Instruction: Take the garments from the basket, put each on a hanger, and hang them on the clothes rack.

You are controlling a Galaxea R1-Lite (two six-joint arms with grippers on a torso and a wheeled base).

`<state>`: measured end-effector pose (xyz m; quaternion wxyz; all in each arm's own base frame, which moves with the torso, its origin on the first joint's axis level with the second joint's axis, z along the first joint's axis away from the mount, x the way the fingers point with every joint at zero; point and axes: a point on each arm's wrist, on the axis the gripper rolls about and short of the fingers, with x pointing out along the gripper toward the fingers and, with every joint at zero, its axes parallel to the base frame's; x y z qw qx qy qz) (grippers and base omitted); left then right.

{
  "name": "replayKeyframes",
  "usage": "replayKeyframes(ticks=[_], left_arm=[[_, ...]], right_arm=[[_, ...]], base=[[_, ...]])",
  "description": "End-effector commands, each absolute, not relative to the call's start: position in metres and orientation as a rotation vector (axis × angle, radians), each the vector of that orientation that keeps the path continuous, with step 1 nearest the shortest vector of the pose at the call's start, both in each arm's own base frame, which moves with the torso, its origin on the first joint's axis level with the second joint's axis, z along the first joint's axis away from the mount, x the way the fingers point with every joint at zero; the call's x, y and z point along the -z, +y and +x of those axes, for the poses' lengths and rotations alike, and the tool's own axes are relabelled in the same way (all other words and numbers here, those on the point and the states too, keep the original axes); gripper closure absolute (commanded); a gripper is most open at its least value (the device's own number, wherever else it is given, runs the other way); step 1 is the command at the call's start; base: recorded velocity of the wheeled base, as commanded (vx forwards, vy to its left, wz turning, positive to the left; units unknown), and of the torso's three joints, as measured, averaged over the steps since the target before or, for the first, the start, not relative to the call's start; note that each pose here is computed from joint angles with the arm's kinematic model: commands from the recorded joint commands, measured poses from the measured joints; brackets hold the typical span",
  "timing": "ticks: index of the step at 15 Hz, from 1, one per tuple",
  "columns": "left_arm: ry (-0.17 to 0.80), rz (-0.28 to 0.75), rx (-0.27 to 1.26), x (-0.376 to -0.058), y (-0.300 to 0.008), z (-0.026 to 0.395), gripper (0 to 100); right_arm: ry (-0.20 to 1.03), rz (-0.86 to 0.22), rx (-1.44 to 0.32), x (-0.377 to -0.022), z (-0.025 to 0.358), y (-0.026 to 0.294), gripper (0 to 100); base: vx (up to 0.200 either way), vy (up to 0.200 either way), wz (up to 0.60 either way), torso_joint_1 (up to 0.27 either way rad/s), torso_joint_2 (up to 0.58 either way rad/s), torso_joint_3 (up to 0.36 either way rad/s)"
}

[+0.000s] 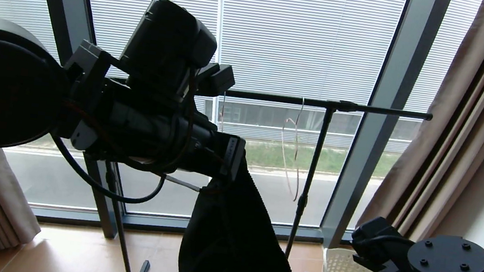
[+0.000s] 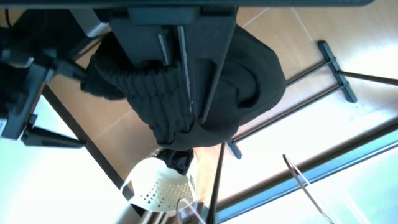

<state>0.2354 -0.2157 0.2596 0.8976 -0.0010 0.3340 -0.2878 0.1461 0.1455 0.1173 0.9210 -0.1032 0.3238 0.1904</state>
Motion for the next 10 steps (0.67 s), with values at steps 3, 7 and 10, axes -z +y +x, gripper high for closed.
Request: replayKeyframes(ticks=[3,7,10], left_arm=[[0.683,0.002,0.560,-0.255,-0.231,0.255,100],[0.664,0.007,0.528,-0.254,-0.241,0.268,100],[0.669,0.011,0.528,-0.253,-0.241,0.267,100]], right_arm=[[0.671,-0.230,-0.447,-0.103,0.137,0.142,0],[0.610,-0.241,-0.540,-0.100,0.131,0.136,0],[0.525,-0.195,-0.603,-0.109,0.136,0.144,0]], base=[[0.000,0.000,0.00,0.000,0.00,0.000],[0.000,0.000,0.00,0.000,0.00,0.000],[0.000,0.000,0.00,0.000,0.00,0.000]])
